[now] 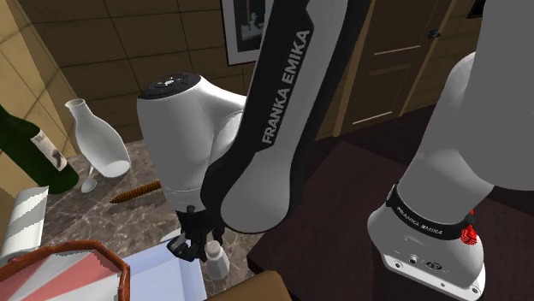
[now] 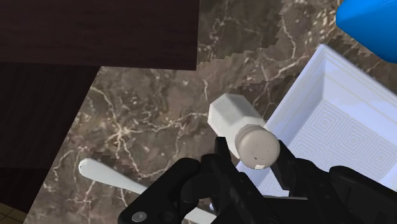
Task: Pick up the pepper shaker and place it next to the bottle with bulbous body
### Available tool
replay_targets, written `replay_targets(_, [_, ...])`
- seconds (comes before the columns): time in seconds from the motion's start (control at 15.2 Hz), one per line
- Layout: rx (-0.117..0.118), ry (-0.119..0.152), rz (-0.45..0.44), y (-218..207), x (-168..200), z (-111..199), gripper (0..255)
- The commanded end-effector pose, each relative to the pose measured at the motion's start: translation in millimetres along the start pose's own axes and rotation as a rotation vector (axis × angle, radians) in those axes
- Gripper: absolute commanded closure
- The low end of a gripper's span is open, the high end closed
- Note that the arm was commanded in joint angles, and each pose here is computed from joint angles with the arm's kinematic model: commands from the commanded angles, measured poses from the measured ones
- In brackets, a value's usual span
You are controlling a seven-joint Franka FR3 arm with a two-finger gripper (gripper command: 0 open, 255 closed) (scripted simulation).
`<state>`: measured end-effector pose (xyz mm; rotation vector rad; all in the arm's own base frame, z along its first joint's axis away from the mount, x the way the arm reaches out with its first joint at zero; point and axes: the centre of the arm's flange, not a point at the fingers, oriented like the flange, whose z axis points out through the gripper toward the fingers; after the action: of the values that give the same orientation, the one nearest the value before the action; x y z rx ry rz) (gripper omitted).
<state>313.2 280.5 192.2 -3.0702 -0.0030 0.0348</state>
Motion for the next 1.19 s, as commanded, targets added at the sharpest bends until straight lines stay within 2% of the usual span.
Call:
replay_targets(0.0, [0.0, 0.0, 0.0, -1.4, -0.1, -8.9, 255])
replay_targets(1.12, [0.0, 0.0, 0.0, -7.8, -2.2, -98.4, 255])
